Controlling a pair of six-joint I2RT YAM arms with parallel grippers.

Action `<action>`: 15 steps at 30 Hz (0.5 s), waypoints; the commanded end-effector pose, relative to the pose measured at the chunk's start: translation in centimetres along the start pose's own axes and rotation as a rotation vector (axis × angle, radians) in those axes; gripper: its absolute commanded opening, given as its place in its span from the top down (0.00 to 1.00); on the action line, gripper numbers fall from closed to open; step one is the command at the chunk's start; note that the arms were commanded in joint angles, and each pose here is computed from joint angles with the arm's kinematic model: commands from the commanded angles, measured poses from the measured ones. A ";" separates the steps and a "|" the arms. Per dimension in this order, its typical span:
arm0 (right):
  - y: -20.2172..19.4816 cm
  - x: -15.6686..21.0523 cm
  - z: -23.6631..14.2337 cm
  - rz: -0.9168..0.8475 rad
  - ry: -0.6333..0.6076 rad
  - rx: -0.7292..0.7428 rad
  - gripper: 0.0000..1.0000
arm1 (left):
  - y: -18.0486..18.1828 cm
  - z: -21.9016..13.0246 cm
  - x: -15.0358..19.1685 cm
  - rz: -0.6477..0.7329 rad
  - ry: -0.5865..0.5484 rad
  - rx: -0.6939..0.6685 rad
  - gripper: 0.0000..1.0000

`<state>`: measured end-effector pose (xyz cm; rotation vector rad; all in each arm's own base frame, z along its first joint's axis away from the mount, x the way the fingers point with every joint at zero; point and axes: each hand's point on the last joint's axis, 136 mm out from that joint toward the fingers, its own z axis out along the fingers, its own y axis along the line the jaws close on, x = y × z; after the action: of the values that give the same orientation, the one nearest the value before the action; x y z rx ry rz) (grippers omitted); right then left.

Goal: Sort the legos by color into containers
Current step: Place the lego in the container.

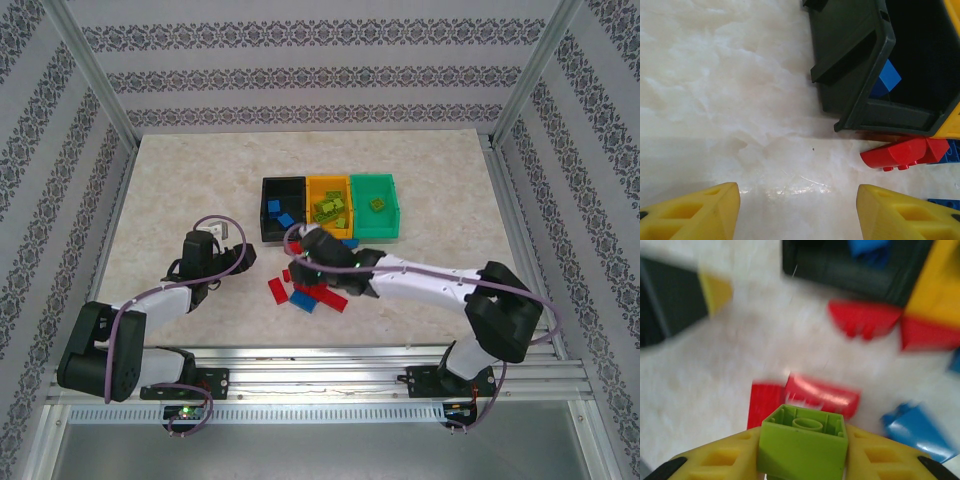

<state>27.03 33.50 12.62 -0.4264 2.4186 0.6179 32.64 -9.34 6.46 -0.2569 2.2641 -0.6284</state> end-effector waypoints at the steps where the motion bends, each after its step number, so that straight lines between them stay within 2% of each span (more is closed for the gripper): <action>1: -1.4 -5.6 -1.1 -0.001 -0.116 -0.009 0.62 | -0.1 0.3 -0.5 -0.022 -0.018 0.034 0.37; 7: -7.1 -12.1 -0.7 0.095 -0.197 0.034 0.62 | -0.6 0.8 -0.2 -0.032 0.010 0.067 0.37; 11: -10.1 -14.2 1.0 0.192 -0.180 -0.006 0.60 | -0.6 0.8 -0.1 -0.033 0.011 0.068 0.37; 15: -11.2 -15.7 2.5 0.213 -0.151 -0.024 0.54 | -0.6 0.8 -0.2 -0.036 0.011 0.069 0.37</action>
<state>44.80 26.05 16.16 -0.0756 2.3222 0.6471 32.53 -10.13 5.50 -0.2585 2.2920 -0.6993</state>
